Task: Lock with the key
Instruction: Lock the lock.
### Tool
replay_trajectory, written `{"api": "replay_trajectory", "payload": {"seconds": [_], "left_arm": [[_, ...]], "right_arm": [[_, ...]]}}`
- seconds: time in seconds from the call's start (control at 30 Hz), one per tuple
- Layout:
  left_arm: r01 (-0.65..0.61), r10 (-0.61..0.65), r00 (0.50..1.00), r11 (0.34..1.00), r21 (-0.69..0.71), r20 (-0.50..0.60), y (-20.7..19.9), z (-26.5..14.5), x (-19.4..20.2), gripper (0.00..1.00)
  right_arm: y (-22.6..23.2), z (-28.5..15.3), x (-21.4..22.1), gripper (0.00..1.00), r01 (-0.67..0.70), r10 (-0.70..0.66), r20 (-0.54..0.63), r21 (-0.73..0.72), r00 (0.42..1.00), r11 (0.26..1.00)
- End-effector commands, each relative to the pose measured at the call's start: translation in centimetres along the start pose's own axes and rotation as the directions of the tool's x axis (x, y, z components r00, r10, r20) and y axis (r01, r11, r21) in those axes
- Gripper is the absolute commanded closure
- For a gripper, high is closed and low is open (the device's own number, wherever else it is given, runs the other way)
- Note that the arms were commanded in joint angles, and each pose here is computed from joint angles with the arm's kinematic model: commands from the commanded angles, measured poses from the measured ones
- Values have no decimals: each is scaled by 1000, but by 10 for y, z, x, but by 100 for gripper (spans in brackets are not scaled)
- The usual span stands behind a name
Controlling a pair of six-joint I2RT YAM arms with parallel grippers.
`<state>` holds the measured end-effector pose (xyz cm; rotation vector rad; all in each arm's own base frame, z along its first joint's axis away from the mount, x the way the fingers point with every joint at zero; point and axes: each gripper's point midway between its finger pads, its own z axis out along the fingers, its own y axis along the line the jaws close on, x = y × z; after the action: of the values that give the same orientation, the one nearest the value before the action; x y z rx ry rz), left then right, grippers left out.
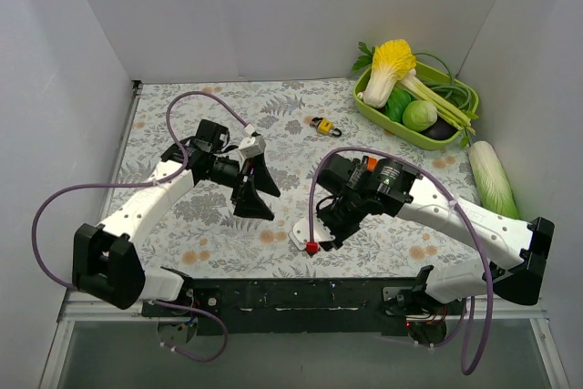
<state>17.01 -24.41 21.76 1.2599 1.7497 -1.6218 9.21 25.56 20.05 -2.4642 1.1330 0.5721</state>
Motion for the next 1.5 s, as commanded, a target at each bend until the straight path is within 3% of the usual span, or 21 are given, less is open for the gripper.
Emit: {"api": "replay_trajectory", "payload": {"seconds": [0.0,0.13,0.33,0.6,0.97,1.17,1.27,1.33,1.37,1.4,1.47], "left_arm": [[-419,419,908,908,10,12,-14,7,-21,10],[-529,529,849,848,37,13,-24,16,-22,15],[-630,631,776,773,76,15,-40,33,-19,30],[-617,624,781,772,153,-3,-55,51,3,41],[-616,626,780,769,171,-7,-60,59,10,66],[-615,626,780,768,179,-5,-62,60,11,71],[-610,622,783,770,187,-7,-64,61,13,82],[-606,619,786,772,192,-11,-65,62,14,95],[-604,617,787,773,192,-11,-66,62,14,96],[-606,619,785,773,188,-14,-65,62,13,98],[-607,620,784,773,185,-17,-67,62,13,100]], "right_arm": [[6,-8,-23,99,191,-191,55,2,980,982],[4,-6,-33,99,244,-244,62,10,968,970],[2,-7,-48,99,291,-291,71,14,954,957],[0,-11,-57,99,331,-332,75,31,940,943],[1,-11,-60,99,365,-367,65,38,928,930],[-1,-11,-58,99,366,-368,55,40,928,930],[-2,-11,-59,99,366,-369,58,45,928,929],[-4,-12,-62,99,362,-366,65,67,928,930],[-5,-12,-62,99,356,-361,66,75,930,931],[-5,-12,-61,96,344,-350,68,86,934,935],[-15,-13,-66,67,307,-320,77,150,944,940]]}}
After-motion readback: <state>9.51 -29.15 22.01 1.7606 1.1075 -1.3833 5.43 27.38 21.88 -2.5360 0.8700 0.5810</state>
